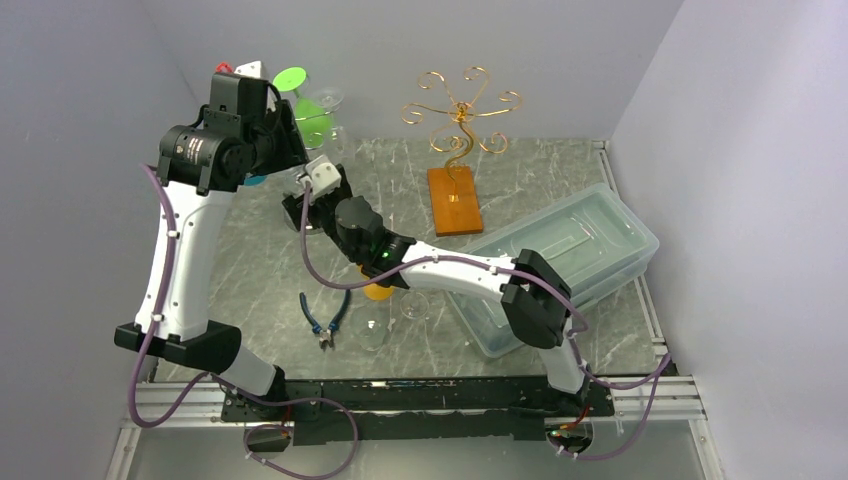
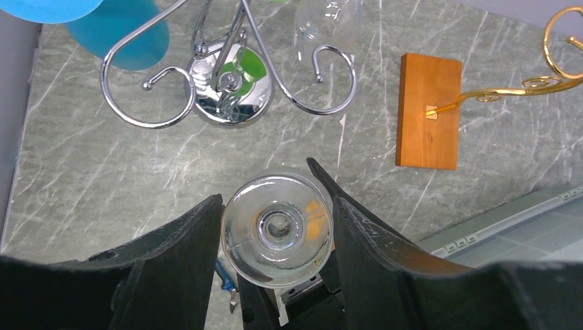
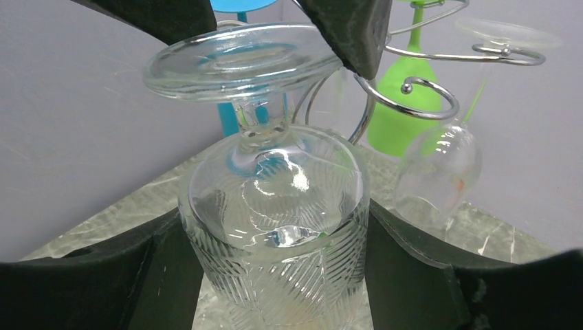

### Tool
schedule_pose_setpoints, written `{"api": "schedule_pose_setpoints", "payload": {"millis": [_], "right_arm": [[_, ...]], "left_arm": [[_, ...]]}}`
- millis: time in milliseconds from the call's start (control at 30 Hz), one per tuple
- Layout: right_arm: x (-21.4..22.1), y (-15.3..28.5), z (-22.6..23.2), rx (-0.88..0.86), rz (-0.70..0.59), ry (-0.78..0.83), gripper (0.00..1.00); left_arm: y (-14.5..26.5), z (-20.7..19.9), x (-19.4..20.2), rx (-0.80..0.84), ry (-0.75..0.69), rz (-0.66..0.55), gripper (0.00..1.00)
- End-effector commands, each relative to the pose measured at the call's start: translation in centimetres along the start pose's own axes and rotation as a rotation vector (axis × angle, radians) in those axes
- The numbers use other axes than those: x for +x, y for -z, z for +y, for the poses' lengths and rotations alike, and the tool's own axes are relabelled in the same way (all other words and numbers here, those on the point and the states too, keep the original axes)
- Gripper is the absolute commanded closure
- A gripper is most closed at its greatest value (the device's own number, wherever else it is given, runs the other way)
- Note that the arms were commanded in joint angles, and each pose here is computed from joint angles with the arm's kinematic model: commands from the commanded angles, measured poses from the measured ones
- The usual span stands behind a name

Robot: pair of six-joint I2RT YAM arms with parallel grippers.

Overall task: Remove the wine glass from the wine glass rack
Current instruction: Place the wine glass at the center of the board.

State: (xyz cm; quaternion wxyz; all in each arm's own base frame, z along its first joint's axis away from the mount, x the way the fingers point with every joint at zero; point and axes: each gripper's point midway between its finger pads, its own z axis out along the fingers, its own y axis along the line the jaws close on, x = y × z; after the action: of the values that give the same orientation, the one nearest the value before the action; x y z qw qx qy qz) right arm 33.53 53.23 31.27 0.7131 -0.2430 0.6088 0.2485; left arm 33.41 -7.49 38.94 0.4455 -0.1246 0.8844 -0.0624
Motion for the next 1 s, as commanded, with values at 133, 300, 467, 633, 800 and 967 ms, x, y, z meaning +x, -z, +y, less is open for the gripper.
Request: {"api": "schedule_pose_setpoints", "payload": {"millis": [133, 300, 467, 633, 800, 967], "right_arm": [[-4.6, 1.9, 0.0, -0.053, -0.044, -0.028, 0.73], [-4.4, 2.2, 0.1, -0.069, -0.024, -0.034, 0.74], [-5.1, 2.7, 0.1, -0.103, -0.004, -0.079, 0.75], [-6.5, 3.5, -1.4, -0.134, 0.025, -0.214, 0.75], [-9.0, 4.8, -3.2, -0.149, 0.053, -0.379, 0.76], [-11.8, 6.3, -5.4, -0.126, 0.066, -0.535, 0.77]], "left_arm": [[3.1, -2.4, -3.4, 0.158, 0.036, -0.152, 0.20], [3.4, -2.9, -3.6, 0.190, 0.044, -0.166, 0.08], [4.7, -3.0, -4.7, 0.213, 0.054, -0.224, 0.01], [7.5, -3.6, -6.9, 0.275, 0.063, -0.332, 0.01], [10.7, -4.0, -9.1, 0.356, 0.071, -0.479, 0.01], [13.6, -3.8, -10.1, 0.423, 0.069, -0.635, 0.01]]}}
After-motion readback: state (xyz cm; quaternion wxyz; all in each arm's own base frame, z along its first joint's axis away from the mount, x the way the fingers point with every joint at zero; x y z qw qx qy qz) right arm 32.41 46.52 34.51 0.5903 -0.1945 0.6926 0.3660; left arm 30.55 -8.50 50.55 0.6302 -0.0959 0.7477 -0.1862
